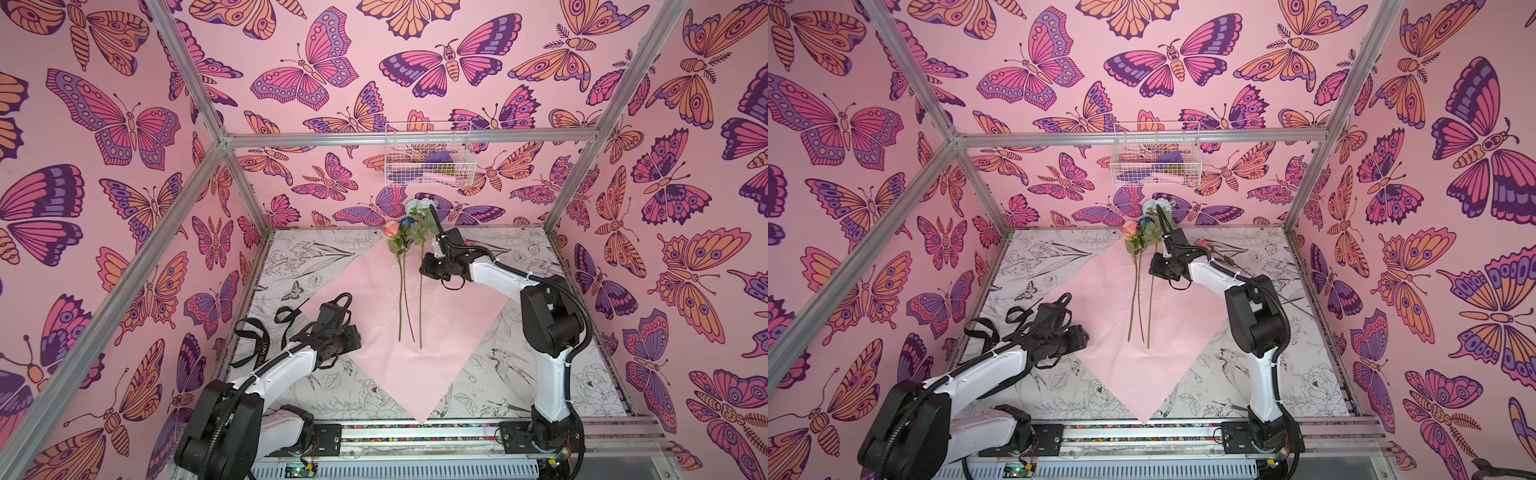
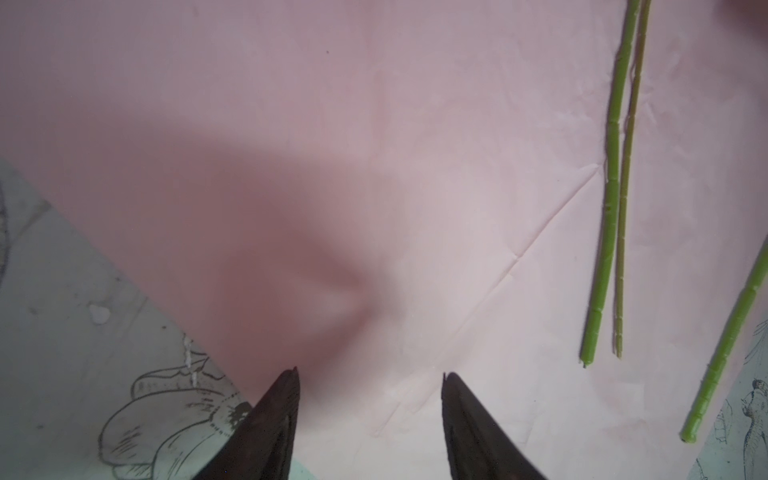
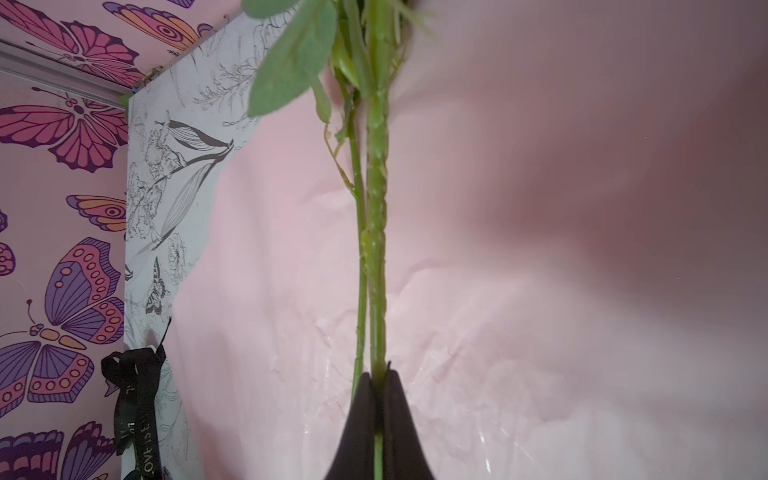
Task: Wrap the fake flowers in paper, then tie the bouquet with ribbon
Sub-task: 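Carry the white-and-pink flower onto the paper beside the other stems, then lay the flower onto the bunch and open the right gripper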
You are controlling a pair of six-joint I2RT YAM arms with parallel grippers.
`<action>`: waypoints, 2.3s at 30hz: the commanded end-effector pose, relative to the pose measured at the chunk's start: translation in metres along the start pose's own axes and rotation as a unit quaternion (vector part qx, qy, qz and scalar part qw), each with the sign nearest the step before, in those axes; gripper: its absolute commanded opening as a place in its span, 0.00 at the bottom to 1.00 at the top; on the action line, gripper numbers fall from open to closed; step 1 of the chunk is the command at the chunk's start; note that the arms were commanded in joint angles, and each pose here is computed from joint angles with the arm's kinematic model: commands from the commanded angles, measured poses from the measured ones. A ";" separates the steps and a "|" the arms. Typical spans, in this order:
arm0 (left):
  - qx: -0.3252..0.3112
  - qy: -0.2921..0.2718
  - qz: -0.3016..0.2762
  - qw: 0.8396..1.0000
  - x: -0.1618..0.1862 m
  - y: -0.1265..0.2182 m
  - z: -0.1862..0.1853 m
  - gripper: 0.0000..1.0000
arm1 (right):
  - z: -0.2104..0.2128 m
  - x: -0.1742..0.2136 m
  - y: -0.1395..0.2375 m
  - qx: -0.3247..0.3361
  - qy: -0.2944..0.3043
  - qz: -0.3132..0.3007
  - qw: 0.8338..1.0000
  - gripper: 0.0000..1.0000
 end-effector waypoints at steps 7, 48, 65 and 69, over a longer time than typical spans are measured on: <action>-0.013 0.001 0.011 1.000 0.005 -0.001 0.007 0.58 | 0.023 -0.021 -0.005 -0.041 0.030 -0.054 0.997 0.00; -0.025 0.018 0.024 0.999 0.017 -0.003 0.021 0.58 | 0.008 0.008 -0.058 -0.035 0.012 0.068 0.997 0.17; -0.015 0.016 0.015 1.000 0.016 0.002 0.019 0.58 | -0.006 -0.017 0.059 0.074 0.089 0.021 0.993 0.46; -0.015 0.016 0.013 1.000 0.015 0.003 0.019 0.58 | -0.054 -0.014 0.094 0.177 0.090 0.025 0.980 0.50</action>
Point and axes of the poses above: each gripper's point midway between its finger pads, its own y axis back along the fingers, its own z axis along the line the jaws close on, x = y × z, the point moved 9 cm from there along y, back along the fingers, and after that the axes turned 13 degrees about y, right-handed, at the moved point
